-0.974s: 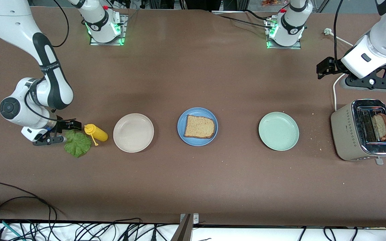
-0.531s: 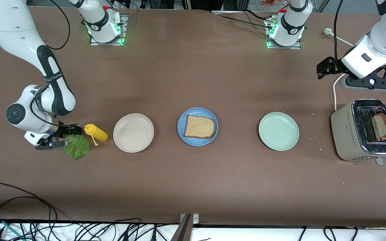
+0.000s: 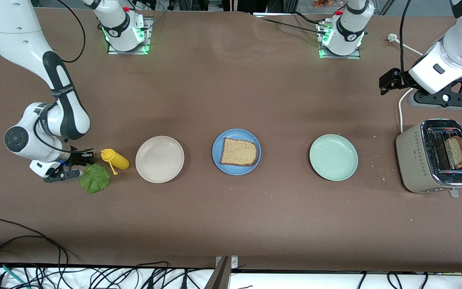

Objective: Make sandwich in blue plate with both arms
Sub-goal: 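Lift the lettuce leaf up off the table with the right gripper, then carry the lettuce leaf with the right gripper over the blue plate, then lower the lettuce leaf onto the bread slice with the right gripper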

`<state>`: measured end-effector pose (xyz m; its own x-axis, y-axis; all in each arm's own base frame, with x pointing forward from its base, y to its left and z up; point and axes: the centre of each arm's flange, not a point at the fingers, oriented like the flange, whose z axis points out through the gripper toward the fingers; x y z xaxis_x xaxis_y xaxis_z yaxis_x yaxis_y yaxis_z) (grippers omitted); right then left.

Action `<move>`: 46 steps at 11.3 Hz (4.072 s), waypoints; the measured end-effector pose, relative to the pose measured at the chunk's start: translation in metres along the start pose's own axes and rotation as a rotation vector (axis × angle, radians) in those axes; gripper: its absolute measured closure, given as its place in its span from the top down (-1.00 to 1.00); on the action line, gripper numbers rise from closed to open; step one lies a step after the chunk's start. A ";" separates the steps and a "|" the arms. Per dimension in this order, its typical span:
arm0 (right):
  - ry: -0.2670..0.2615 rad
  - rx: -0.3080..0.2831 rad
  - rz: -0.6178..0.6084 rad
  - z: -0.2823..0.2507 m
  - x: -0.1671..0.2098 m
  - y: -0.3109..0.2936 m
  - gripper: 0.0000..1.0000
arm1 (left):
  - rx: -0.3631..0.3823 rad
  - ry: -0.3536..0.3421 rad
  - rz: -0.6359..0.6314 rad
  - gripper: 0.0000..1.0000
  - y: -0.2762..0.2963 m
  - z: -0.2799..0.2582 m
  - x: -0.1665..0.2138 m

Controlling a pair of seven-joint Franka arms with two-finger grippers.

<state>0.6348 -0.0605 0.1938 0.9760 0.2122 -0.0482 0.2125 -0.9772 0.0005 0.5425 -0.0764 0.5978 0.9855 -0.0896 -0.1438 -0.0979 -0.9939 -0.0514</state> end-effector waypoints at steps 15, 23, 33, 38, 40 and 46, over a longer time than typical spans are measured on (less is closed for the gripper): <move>-0.096 0.093 -0.059 -0.167 -0.030 -0.031 -0.96 | 0.000 0.000 0.000 1.00 0.000 0.000 0.000; -0.150 0.076 0.040 -0.245 -0.024 -0.142 -0.96 | 0.000 -0.001 -0.001 1.00 -0.001 0.000 0.000; -0.177 -0.018 0.409 -0.191 0.022 -0.406 -0.96 | 0.000 0.000 -0.002 1.00 -0.001 0.000 0.000; -0.120 -0.049 0.578 -0.144 0.027 -0.524 -0.96 | 0.000 -0.001 -0.002 1.00 -0.001 0.000 0.000; -0.108 -0.002 0.635 -0.135 0.029 -0.553 -0.96 | 0.000 -0.001 -0.002 1.00 -0.001 0.000 0.000; -0.059 0.054 0.757 -0.100 0.041 -0.581 -0.96 | -0.001 -0.001 -0.003 1.00 -0.002 0.000 0.000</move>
<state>0.5562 0.5175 0.2918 0.8502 -0.5154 -0.1074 -0.5179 -0.8554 0.0060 0.5431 -0.0747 0.5979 0.9857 -0.0867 -0.1443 -0.0949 -0.9942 -0.0513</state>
